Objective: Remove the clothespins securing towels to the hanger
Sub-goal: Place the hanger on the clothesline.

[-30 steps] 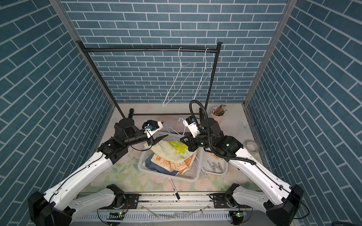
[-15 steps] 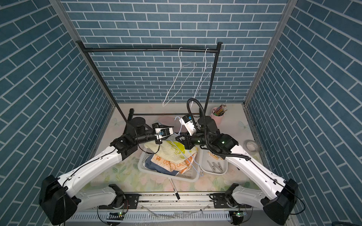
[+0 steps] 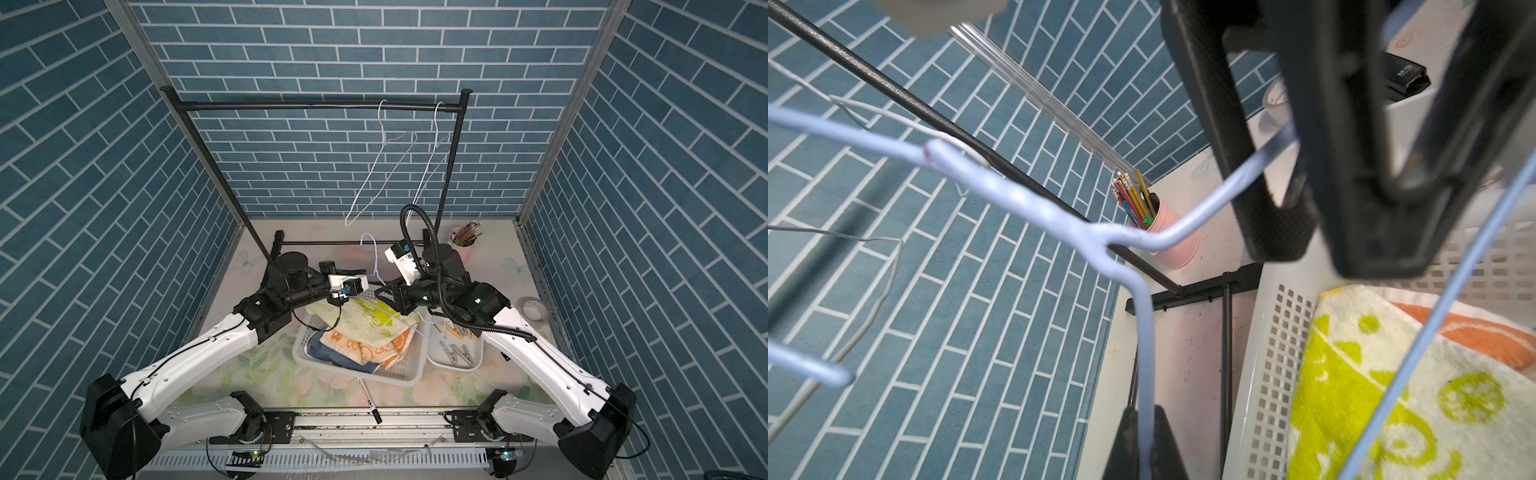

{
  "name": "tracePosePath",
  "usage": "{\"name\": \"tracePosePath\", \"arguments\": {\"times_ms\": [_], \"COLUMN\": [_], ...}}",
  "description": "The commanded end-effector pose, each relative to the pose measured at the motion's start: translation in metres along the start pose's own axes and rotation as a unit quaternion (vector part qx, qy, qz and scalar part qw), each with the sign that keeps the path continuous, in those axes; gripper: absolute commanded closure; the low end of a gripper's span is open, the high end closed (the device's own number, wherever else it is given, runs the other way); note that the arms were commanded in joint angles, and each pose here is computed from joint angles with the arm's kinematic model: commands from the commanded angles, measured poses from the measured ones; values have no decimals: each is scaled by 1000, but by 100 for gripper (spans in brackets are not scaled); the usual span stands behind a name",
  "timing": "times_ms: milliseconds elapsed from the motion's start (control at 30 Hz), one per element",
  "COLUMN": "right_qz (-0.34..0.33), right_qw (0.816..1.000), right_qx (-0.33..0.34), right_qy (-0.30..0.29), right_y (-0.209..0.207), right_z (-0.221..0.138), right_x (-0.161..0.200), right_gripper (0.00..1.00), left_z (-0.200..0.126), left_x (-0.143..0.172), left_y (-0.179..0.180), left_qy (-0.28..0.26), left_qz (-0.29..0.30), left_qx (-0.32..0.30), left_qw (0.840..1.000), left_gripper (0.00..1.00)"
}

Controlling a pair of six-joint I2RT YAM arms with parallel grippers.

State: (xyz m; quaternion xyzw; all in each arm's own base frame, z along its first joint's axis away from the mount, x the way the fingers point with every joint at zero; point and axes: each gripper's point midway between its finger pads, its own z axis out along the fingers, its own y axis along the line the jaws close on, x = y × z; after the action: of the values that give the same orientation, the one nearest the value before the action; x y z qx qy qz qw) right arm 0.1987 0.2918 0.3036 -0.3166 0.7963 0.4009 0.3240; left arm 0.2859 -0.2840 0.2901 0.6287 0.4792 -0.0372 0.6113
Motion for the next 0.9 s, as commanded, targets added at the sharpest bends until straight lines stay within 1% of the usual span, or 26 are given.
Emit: {"name": "tracePosePath", "arguments": {"times_ms": [0,233,333,400,500,567,600,667,733,800,833,867], "right_qz": [-37,-76,-83,-86,-89,-91,-91,-91,-88,-87,-87,-87], "right_qw": [998,989,985,984,984,983,982,983,984,985,986,986], "right_qx": [38,86,103,100,83,83,85,85,84,77,76,76], "right_qy": [25,90,115,122,131,136,139,138,131,124,123,121], "right_y": [1,3,0,1,6,3,1,0,-1,1,1,1], "right_z": [-30,-82,-96,-100,-99,-97,-95,-92,-88,-84,-83,-82], "right_x": [11,41,56,61,69,73,75,75,72,68,66,65], "right_gripper": [57,38,30,28,27,27,28,34,43,61,67,78], "left_z": [-8,-11,-11,-11,-12,-13,-14,-15,-16,-16,-16,-16], "left_x": [0,5,3,2,0,-2,-3,-5,-5,-6,-5,-5], "left_y": [9,7,7,8,9,10,11,12,12,12,12,12], "left_qy": [7,17,14,12,7,4,2,-1,-2,-4,-4,-5], "left_qz": [10,15,12,11,11,9,8,6,2,-2,-3,-5], "left_qx": [-24,-27,-28,-29,-30,-32,-36,-38,-37,-37,-37,-37], "left_qw": [1000,999,999,999,999,999,999,999,999,999,999,999], "left_gripper": [100,100,100,100,100,100,100,100,100,100,100,100]}}
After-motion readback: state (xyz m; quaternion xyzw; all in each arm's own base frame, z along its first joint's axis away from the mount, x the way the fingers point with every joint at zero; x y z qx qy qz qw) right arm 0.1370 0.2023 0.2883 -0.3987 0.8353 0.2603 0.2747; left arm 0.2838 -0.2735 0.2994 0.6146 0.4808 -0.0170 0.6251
